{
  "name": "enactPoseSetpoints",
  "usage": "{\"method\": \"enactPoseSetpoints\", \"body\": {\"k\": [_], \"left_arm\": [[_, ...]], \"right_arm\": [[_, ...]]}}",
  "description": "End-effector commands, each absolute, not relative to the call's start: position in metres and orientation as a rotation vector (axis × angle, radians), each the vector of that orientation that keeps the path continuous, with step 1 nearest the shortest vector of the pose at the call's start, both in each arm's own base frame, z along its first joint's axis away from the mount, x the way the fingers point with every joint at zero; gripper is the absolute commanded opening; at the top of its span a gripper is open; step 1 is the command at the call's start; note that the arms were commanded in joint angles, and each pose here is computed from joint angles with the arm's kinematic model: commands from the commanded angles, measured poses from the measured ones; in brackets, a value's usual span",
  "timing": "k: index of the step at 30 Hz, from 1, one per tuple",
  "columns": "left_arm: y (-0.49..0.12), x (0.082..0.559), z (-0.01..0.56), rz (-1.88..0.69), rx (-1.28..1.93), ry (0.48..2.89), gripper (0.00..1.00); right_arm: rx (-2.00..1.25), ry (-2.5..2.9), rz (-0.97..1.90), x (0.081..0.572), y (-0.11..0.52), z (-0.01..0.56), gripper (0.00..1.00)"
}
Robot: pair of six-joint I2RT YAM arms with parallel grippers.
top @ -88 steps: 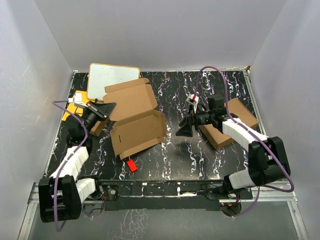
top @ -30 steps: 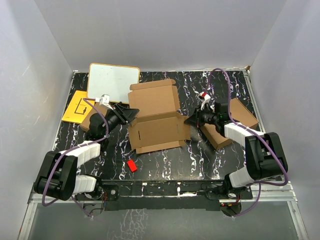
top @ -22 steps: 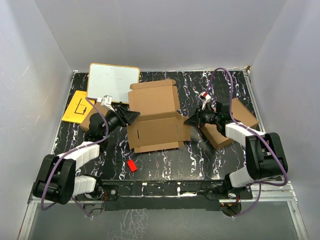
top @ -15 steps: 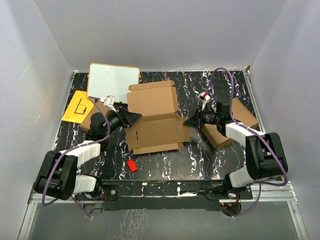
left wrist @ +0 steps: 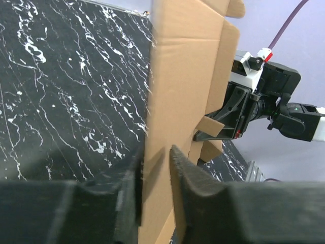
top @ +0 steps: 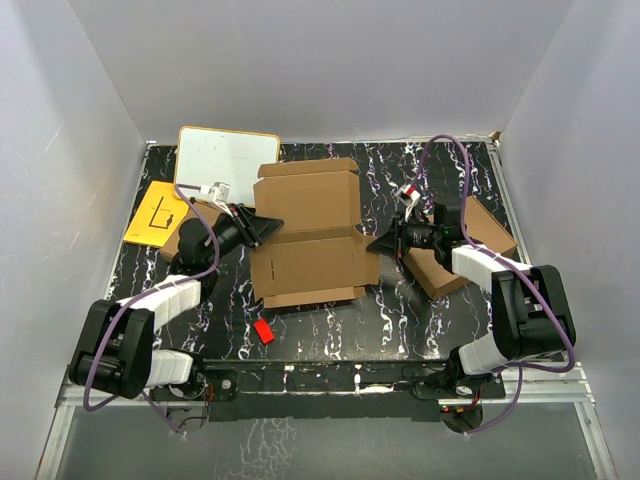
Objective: Fold the paper box
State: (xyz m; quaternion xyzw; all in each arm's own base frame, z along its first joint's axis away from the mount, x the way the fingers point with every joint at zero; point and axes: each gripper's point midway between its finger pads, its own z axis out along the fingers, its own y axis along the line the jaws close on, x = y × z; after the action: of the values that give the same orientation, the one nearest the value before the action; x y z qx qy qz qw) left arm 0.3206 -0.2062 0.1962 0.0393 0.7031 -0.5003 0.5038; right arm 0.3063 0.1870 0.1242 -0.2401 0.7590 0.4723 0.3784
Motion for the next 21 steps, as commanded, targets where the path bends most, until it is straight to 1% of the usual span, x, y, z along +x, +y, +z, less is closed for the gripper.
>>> {"method": "enactPoseSetpoints", "body": {"k": [1,2,3,5,6,7,12,15,18,20,21], "left_arm": [[-0.211,0.326,0.225,-1.215,0.187,1.613,0.18],[-0.213,0.327,0.225,-1.218,0.200,1.614,0.10],[-0.214,0.328,0.226,-1.220,0.219,1.612,0.05],[-0.217,0.328,0.228,-1.215,0.272,1.598,0.00],[-0.218,0.328,0.230,-1.209,0.306,1.587,0.00],[-0.218,0.328,0.230,-1.197,0.343,1.575,0.00],[-0.227,0.324,0.241,-1.212,0.529,1.511,0.00],[-0.235,0.320,0.246,-1.272,0.634,1.472,0.00],[-0.242,0.317,0.250,-1.359,0.695,1.440,0.00],[-0.245,0.313,0.257,-1.417,0.724,1.396,0.00],[-0.246,0.312,0.259,-1.446,0.732,1.377,0.00]], "right_arm": [[-0.742,1.776,1.168,0.314,0.190,0.159,0.08],[-0.747,1.777,1.171,0.314,0.190,0.158,0.08],[-0.750,1.778,1.170,0.313,0.190,0.158,0.08],[-0.773,1.769,1.166,0.314,0.190,0.161,0.10],[-0.789,1.763,1.168,0.313,0.190,0.163,0.13],[-0.808,1.756,1.166,0.313,0.190,0.166,0.19],[-0.965,1.653,1.146,0.304,0.185,0.190,0.54],[-0.998,1.597,1.123,0.300,0.175,0.207,0.71],[-0.958,1.573,1.093,0.305,0.156,0.223,0.83],[-0.935,1.573,1.074,0.310,0.149,0.231,0.88],[-0.930,1.569,1.063,0.313,0.147,0.236,0.89]]}}
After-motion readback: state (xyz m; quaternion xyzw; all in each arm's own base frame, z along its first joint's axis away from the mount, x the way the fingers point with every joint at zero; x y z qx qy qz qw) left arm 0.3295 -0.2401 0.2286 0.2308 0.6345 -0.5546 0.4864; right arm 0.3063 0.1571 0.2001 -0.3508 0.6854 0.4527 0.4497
